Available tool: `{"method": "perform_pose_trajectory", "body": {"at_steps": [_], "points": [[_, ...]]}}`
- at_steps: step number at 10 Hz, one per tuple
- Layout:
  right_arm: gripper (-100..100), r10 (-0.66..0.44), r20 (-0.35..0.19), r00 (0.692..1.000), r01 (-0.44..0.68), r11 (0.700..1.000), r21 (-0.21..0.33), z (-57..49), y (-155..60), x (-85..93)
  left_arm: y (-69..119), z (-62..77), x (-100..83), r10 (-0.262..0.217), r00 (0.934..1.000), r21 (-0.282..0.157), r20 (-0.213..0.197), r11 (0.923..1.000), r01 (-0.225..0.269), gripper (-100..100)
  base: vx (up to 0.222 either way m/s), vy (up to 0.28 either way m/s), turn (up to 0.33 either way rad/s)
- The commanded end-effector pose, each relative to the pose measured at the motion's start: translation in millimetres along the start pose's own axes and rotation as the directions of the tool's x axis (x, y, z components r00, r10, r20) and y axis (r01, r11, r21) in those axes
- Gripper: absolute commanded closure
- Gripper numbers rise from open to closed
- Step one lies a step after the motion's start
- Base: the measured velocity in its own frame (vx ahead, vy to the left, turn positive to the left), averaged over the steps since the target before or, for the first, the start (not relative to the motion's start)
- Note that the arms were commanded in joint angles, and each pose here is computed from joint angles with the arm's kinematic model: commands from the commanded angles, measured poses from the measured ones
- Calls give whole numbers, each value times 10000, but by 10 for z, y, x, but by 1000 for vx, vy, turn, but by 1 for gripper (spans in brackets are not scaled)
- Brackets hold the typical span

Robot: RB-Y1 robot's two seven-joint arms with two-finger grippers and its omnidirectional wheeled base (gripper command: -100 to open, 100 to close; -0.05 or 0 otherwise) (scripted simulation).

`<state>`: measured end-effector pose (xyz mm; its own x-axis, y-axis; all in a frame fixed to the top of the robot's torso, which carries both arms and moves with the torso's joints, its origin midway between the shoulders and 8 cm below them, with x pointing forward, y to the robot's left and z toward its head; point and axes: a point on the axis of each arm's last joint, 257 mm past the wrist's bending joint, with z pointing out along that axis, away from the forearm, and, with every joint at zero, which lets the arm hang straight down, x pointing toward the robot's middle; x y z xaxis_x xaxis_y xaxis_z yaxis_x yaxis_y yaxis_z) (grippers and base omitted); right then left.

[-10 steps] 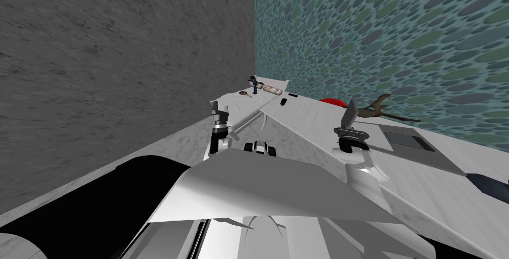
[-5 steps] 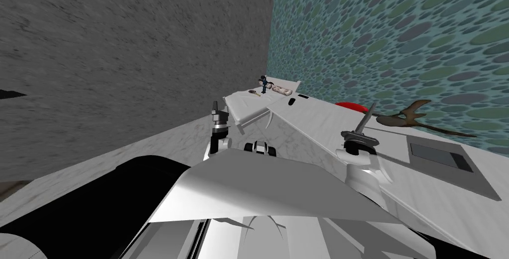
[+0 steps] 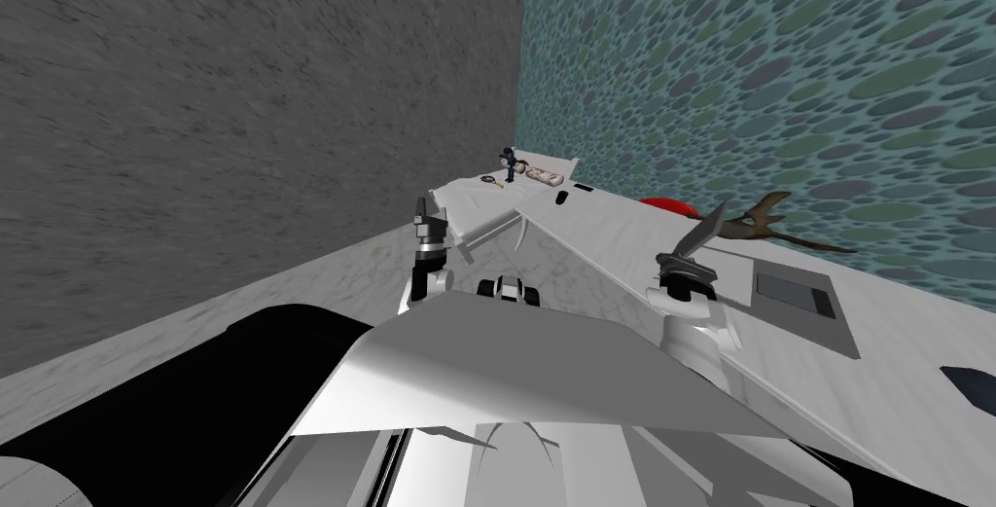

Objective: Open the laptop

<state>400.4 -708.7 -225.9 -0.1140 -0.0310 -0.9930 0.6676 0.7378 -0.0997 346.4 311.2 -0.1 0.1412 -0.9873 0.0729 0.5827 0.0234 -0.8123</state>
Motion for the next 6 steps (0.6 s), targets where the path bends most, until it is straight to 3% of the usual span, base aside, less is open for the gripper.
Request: {"method": "perform_pose_trajectory", "body": {"at_steps": [1,2,3,6], "points": [[100,1506,-50,9886,-1507,9883,-230,-17,183,98,0,0,0,0,10000,0,0,10000,0,0,-24,-77,-88],[100,1022,35,9948,-1021,9946,-182,1,126,22,0,0,0,0,10000,0,0,10000,0,0,-19,-30,-27],[100,1947,-9,9809,-1946,9799,-437,-37,264,116,0,0,0,-1,10000,0,0,10000,1,0,3,-45,-123],[100,2765,-106,9610,-2766,9589,-639,-81,393,218,0,0,0,-1,10000,0,0,10000,1,0,7,-52,-68]]}}
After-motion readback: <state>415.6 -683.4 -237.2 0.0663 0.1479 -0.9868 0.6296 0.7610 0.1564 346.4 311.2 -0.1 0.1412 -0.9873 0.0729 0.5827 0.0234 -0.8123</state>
